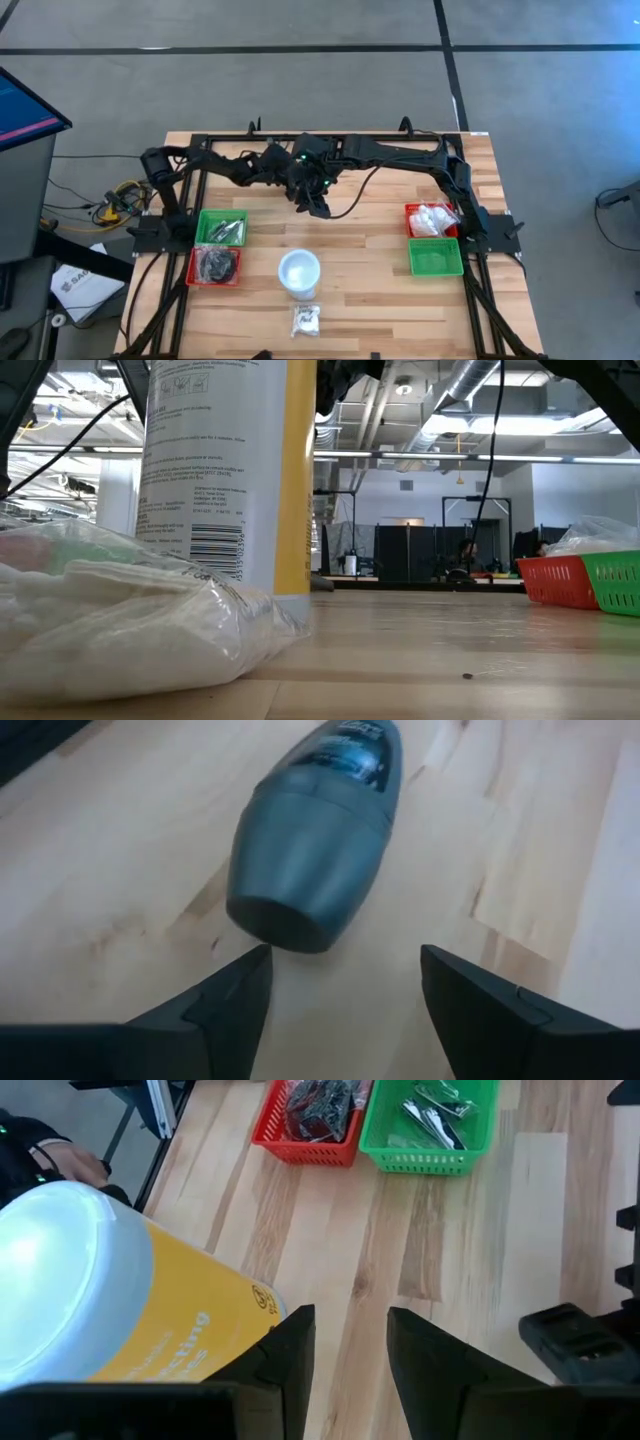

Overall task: Pick & Place Travel size toiletries
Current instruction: Put the bottom gray deodorant into the right green bin

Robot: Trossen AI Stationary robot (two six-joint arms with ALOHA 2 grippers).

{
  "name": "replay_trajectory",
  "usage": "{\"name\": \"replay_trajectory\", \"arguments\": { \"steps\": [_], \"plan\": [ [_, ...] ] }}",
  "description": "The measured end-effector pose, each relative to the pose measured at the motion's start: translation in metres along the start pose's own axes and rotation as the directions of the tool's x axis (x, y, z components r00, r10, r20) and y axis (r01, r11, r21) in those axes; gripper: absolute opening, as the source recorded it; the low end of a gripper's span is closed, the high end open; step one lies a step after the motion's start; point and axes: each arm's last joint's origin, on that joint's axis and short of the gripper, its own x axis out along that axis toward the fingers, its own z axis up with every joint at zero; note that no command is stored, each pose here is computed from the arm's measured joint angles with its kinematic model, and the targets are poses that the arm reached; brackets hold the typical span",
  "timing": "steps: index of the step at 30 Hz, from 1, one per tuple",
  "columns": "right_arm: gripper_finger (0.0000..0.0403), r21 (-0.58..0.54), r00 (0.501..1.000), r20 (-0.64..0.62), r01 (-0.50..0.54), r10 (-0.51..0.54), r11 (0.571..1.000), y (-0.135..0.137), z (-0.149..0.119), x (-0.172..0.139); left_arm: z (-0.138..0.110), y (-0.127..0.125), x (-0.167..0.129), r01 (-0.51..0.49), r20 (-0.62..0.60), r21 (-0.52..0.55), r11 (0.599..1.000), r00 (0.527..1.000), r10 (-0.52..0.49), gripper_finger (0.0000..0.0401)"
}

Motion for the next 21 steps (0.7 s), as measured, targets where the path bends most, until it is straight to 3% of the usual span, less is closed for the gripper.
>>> {"name": "replay_trajectory", "arguments": {
  "steps": [7,11,16,21],
  "plan": [
    [0.0118,0.005,1.0,-0.008,-0.001,0.001,1.0,0.0,-0.001,0.0,0.008,-0.001,-0.008,-0.001,0.035,0.043,0.999,0.999,-0.001,0.0225],
    [0.0118,0.004,1.0,-0.008,-0.002,0.002,1.0,0.0,-0.001,0.0,0.007,-0.001,-0.008,0.002,0.036,0.045,0.999,0.999,-0.003,0.0158],
    [0.0118,0.008,1.0,-0.013,-0.002,0.002,1.0,0.0,-0.001,0.0,0.001,-0.001,-0.006,0.022,0.011,0.067,0.997,1.0,-0.023,0.002],
    [0.0117,0.107,0.996,-0.092,0.007,0.003,0.994,0.007,-0.007,-0.01,-0.004,0.0,-0.009,0.016,0.002,0.061,0.998,1.0,-0.016,0.0007]
  ]
}}
